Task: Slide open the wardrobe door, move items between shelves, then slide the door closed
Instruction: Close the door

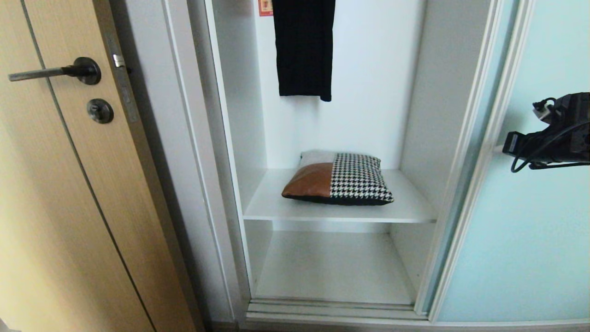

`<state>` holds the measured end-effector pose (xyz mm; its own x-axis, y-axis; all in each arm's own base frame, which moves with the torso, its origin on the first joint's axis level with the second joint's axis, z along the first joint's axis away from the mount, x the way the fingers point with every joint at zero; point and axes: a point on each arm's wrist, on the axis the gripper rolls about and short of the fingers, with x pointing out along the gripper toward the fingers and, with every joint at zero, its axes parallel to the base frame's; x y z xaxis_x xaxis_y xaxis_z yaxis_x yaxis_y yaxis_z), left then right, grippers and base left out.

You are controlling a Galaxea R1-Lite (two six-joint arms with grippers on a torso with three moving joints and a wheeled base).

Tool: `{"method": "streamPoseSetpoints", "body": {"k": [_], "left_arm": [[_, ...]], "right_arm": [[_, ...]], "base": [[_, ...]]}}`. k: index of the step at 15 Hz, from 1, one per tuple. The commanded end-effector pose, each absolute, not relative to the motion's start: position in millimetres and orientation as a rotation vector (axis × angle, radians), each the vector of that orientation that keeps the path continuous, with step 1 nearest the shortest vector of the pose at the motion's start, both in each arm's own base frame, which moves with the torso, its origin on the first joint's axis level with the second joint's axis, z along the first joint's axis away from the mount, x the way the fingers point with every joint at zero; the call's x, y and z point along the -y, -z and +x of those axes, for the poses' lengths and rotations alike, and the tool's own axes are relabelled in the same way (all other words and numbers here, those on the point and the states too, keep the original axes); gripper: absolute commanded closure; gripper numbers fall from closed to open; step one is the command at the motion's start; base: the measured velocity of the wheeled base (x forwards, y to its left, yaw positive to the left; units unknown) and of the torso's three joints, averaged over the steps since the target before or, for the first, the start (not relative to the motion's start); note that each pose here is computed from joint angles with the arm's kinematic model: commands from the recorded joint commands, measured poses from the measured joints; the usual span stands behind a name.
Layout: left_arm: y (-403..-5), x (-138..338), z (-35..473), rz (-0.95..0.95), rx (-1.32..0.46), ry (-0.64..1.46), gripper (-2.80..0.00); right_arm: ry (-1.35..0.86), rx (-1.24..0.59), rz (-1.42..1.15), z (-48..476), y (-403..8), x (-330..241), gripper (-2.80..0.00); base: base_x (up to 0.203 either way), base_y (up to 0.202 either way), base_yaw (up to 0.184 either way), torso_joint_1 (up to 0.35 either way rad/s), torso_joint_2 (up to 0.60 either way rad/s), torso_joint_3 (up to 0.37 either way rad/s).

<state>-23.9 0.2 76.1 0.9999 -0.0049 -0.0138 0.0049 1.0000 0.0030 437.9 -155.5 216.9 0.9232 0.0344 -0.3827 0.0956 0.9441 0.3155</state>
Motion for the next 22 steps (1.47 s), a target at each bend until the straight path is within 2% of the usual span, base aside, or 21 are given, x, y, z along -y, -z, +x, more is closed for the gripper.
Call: {"method": "streamPoseSetpoints", "body": {"k": [1,6,10,14,22], "left_arm": [[-76,0,-24,0.003,-0.014,0.005,0.00],[-76,0,-24,0.003,-0.014,0.005,0.00],[-76,0,-24,0.003,-0.014,0.005,0.00],[-76,0,-24,0.003,-0.014,0.005,0.00],[-76,0,-24,0.003,-0.014,0.005,0.00]], "right_arm": [[0.010,-0.399,0.335,436,-223,144,0.00],[-0.023,-0.396,0.323,441,-225,129,0.00],[-0.006,-0.412,0.321,423,-238,127,0.00],[0.059,-0.378,0.325,403,-251,153,0.00],[0.087,-0.398,0.346,424,-226,169,0.00]], "base": [[0.000,0.000,0.000,0.000,0.00,0.000],[0.000,0.000,0.000,0.000,0.00,0.000],[0.000,0.000,0.000,0.000,0.00,0.000],[0.000,0.000,0.000,0.000,0.00,0.000],[0.000,0.000,0.000,0.000,0.00,0.000]]}}
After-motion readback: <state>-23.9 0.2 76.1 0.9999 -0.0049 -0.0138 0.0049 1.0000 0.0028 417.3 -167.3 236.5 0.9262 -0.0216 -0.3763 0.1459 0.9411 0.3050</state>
